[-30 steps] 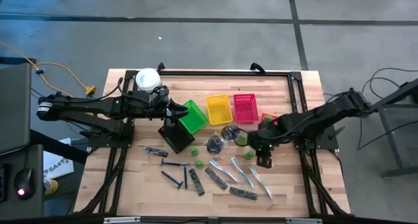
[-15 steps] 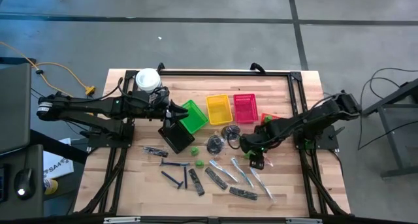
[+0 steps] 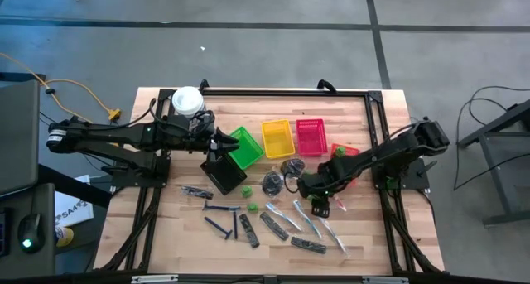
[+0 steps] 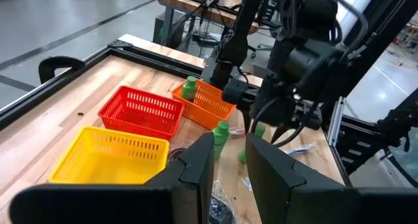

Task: Pick & Place Travel size toiletries
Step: Put the green shampoo into the orange bin

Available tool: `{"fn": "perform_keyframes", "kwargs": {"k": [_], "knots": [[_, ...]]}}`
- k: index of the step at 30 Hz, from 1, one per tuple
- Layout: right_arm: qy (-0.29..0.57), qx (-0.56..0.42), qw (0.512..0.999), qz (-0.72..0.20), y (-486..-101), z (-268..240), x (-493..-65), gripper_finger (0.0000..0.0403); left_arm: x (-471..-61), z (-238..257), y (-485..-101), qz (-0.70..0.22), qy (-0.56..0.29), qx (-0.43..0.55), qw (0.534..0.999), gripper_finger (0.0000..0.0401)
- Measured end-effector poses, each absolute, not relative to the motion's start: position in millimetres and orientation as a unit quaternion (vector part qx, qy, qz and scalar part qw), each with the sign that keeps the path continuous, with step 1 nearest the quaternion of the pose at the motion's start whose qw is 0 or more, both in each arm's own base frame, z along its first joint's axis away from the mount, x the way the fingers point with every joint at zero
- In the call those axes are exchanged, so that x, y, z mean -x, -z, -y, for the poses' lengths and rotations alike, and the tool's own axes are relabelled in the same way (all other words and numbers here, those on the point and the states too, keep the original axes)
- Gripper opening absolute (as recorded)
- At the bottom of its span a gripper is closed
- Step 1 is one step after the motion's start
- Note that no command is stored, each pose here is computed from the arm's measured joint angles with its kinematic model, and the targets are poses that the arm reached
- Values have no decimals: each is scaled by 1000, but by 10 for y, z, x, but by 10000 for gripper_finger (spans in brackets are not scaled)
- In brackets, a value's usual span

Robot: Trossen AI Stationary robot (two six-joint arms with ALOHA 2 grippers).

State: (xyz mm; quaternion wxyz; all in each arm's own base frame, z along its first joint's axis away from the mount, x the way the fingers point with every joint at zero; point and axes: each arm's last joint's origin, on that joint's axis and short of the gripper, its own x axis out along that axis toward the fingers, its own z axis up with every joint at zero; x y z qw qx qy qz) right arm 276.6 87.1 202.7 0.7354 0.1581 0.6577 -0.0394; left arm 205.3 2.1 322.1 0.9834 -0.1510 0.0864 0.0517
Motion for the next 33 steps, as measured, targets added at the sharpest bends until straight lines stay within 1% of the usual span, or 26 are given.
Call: {"fn": "perform_keyframes", "kwargs": {"k": [6, 13, 18, 21, 29, 33], "knots": [[58, -154, 748, -643, -2027, -864, -2792, 250, -2053, -21, -3221, -87, -52, 151, 983, 86], [64, -149, 738, -655, -1929, -859, -2774, 250, -2053, -21, -3221, -86, -51, 151, 983, 86], [73, -144, 742, -651, -1912, -849, -2766, 247, -2053, -21, -3221, -86, -51, 151, 983, 86], [65, -146, 743, -650, -1913, -855, -2774, 228, -2053, -21, -3221, -87, -51, 149, 984, 86], [48, -143, 746, -648, -1916, -867, -2784, 143, -2053, -21, -3221, -87, -50, 142, 985, 86], [48, -136, 748, -648, -1916, -888, -2775, 121, -2053, -21, -3221, -87, -50, 142, 985, 86]]}}
